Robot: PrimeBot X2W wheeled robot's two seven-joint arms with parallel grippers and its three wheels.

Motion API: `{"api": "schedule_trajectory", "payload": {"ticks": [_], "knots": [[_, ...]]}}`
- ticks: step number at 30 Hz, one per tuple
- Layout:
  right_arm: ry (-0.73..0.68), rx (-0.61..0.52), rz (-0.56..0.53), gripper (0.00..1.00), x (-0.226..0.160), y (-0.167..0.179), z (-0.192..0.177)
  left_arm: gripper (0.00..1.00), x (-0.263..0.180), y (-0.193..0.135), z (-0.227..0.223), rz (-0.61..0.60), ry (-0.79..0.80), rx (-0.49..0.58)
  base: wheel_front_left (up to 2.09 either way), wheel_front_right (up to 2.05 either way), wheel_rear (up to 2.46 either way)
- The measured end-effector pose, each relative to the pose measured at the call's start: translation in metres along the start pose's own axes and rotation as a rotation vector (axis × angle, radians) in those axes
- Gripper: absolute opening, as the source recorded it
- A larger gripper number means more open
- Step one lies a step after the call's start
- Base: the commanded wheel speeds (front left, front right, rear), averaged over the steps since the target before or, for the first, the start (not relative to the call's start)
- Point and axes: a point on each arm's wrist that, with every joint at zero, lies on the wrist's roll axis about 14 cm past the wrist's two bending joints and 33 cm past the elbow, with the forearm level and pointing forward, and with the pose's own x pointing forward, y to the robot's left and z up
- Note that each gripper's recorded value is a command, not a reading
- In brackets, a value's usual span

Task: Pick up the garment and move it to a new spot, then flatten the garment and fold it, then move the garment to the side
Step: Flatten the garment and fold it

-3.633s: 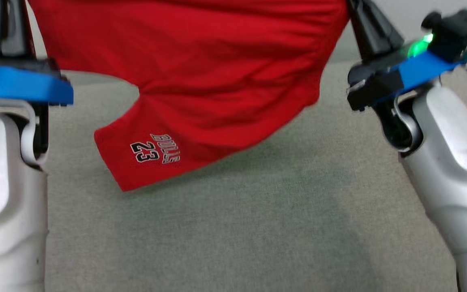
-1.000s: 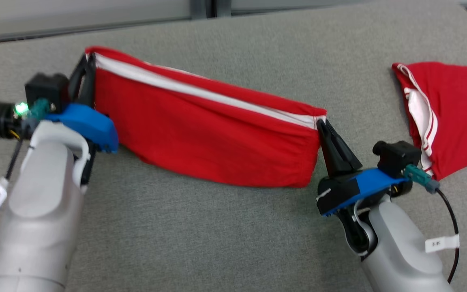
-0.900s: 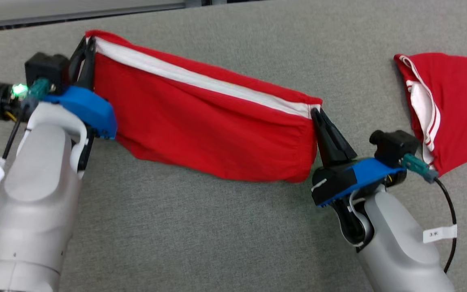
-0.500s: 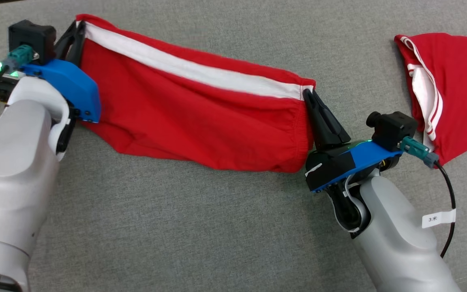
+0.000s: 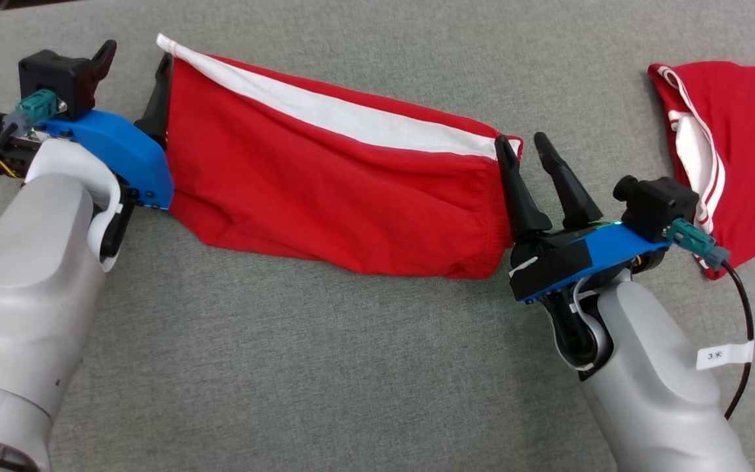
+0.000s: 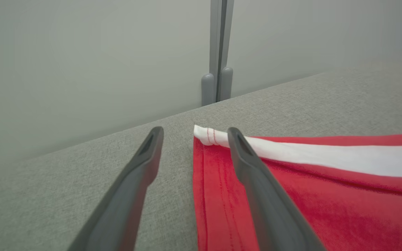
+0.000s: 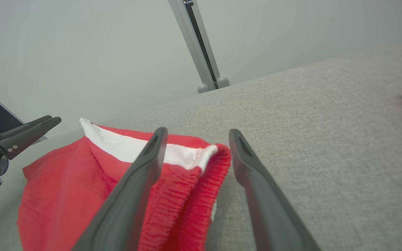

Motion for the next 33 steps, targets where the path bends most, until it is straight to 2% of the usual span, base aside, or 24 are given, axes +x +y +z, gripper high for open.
{"api": "schedule_trajectory", "payload": {"ticks": [5,15,23,24,25,33], "knots": [[-0.028,-0.011,-0.031,1.0,-0.01,-0.007,0.01,1.0,-0.015,-0.002,0.0,0.027,-0.029,-0.067,0.0,0.0,0.0],[-0.04,-0.059,-0.128,1.0,-0.039,-0.036,0.016,1.0,-0.046,-0.032,-0.059,0.05,0.102,-0.212,0.0,0.0,0.0],[-0.047,-0.066,-0.161,1.0,-0.047,-0.046,0.019,0.99,-0.053,-0.024,-0.077,0.117,0.161,-0.192,0.0,0.0,0.0],[-0.049,-0.066,-0.16,1.0,-0.047,-0.046,0.02,0.55,-0.054,-0.024,-0.078,0.123,0.167,-0.185,0.0,0.0,0.0],[-0.05,-0.066,-0.159,1.0,-0.048,-0.045,0.021,0.0,-0.055,-0.025,-0.079,0.124,0.173,-0.183,0.0,0.0,0.0],[-0.055,-0.064,-0.138,1.0,-0.054,-0.035,0.023,0.0,-0.073,-0.027,-0.079,0.159,0.175,-0.22,0.0,0.0,0.0]]}}
